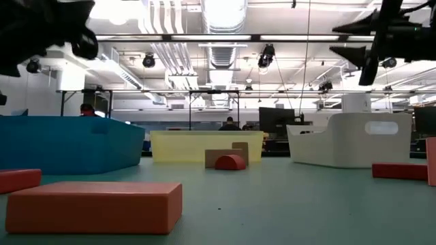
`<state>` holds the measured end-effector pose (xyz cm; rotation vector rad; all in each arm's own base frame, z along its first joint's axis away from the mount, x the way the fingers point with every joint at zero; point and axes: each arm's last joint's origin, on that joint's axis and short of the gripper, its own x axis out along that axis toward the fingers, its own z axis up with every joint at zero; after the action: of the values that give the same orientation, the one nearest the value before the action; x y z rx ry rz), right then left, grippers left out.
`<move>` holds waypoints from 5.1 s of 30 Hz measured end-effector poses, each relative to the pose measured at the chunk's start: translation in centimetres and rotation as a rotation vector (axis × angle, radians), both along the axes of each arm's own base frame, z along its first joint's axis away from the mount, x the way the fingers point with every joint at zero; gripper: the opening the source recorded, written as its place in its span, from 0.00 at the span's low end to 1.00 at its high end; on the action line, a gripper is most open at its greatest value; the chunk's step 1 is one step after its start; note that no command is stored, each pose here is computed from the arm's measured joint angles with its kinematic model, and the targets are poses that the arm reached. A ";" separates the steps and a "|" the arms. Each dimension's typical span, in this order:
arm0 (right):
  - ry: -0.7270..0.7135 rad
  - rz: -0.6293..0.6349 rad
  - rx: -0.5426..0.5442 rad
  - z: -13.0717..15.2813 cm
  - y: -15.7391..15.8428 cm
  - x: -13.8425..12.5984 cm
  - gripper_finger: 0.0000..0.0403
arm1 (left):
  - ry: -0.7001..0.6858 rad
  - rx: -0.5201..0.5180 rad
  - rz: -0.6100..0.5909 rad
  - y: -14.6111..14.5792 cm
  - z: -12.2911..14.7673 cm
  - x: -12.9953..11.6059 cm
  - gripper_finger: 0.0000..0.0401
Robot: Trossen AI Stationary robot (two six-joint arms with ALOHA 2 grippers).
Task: Sort & place blocks by color
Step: Put the brown block into the white bin
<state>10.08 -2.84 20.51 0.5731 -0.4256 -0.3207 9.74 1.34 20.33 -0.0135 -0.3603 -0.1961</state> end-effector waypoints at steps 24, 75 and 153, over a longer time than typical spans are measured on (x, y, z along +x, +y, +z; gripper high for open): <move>-0.158 -0.071 0.133 0.8 -0.3 -0.4 0.46 | -0.602 0.159 0.001 -1.0 4.4 -3.6 0.00; 0.873 0.367 -0.110 18.6 -3.0 18.3 0.46 | -0.460 -0.734 0.221 2.5 7.0 2.1 0.00; 1.673 0.673 -0.311 -2.2 3.3 34.3 0.39 | 0.067 -0.543 0.066 2.0 14.3 5.0 0.00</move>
<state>44.39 0.43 18.31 -0.0145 1.2963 -0.0004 14.74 3.37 34.62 -0.5416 -0.3379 -0.0276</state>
